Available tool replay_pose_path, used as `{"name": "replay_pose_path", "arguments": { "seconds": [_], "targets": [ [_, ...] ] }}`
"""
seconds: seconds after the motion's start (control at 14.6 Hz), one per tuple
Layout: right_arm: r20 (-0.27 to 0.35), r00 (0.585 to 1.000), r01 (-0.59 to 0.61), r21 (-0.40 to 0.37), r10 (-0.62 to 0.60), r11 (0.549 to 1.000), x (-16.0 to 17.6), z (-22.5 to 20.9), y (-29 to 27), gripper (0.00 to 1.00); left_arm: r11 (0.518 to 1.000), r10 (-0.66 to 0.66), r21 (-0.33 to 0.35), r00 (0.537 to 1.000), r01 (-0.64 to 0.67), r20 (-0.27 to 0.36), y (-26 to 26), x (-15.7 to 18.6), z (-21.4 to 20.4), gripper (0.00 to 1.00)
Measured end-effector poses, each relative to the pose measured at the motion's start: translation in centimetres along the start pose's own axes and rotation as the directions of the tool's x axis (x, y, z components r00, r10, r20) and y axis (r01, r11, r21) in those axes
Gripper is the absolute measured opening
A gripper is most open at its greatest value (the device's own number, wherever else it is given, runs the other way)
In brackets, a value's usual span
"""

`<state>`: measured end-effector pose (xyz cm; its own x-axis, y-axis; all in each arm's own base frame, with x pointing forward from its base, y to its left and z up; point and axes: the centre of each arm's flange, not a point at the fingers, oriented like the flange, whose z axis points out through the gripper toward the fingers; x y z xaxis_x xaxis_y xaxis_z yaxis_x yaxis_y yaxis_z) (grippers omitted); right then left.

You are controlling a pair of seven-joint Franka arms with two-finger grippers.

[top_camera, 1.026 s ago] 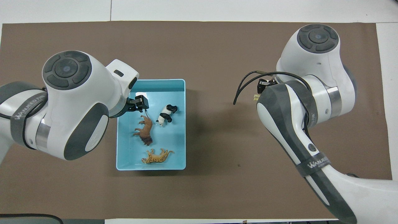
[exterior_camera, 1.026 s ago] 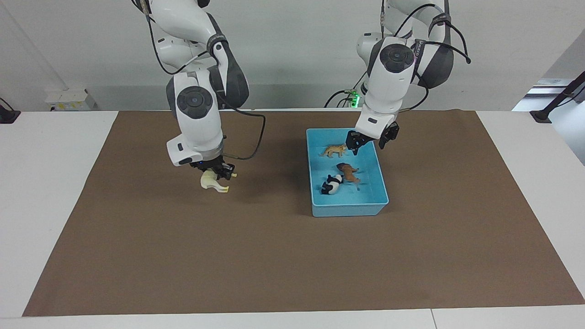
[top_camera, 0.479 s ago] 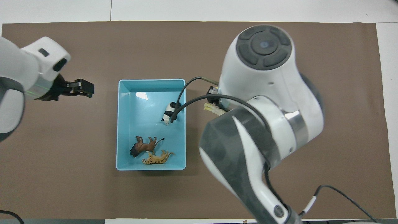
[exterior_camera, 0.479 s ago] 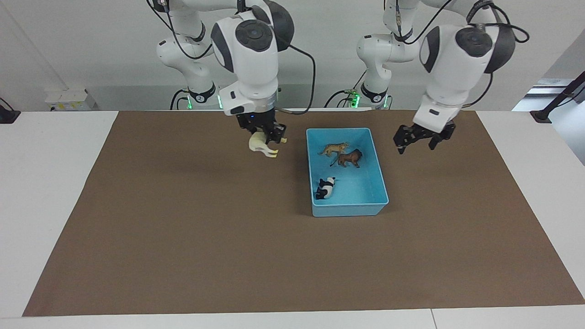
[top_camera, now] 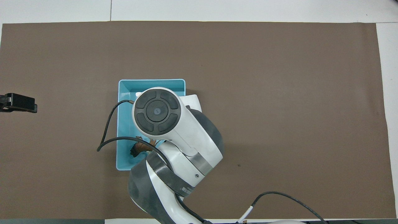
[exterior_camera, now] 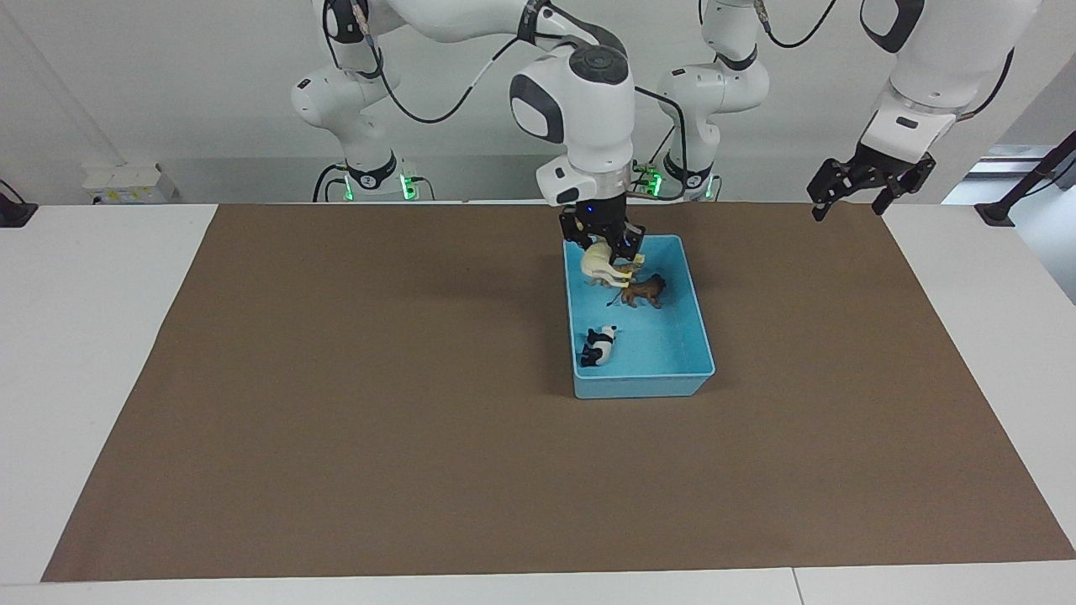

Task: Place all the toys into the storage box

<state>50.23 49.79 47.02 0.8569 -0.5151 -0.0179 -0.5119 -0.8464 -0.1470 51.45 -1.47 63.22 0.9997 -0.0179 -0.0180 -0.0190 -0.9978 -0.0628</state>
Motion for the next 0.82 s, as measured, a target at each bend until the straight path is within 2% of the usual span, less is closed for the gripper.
{"name": "replay_pose_path", "arguments": {
  "seconds": [0.07, 0.14, 0.48, 0.62, 0.82],
  "targets": [
    [-0.006, 1.0, 0.007, 0.007, -0.007, 1.0, -0.5, 2.0, -0.8, 0.37, 1.0, 0.005, 0.001, 1.0, -0.005, 0.011, 0.3, -0.3, -0.1, 1.0],
    [-0.006, 1.0, 0.009, 0.002, -0.009, 1.0, -0.9, 3.3, -1.2, 0.45, 1.0, 0.008, 0.002, 1.0, -0.008, 0.021, 0.5, -0.4, 0.0, 1.0],
    [0.008, 0.998, -0.056, -0.084, 0.057, 0.995, -0.6, 1.9, -0.4, 1.0, 1.0, 0.023, -0.017, 0.999, -0.022, 0.041, 1.2, -0.9, -0.7, 1.0],
    [-0.013, 0.996, -0.092, -0.077, 0.092, 0.993, 1.6, -1.5, 0.6, 1.0, 0.999, 0.025, -0.04, 0.999, -0.024, 0.039, 1.3, -0.9, -0.8, 1.0],
    [-0.032, 0.992, -0.125, -0.052, 0.123, 0.991, 9.8, -8.9, 5.4, 1.0, 0.999, 0.02, -0.047, 0.999, -0.019, 0.035, 1.0, -0.8, -0.9, 1.0]
  ]
}}
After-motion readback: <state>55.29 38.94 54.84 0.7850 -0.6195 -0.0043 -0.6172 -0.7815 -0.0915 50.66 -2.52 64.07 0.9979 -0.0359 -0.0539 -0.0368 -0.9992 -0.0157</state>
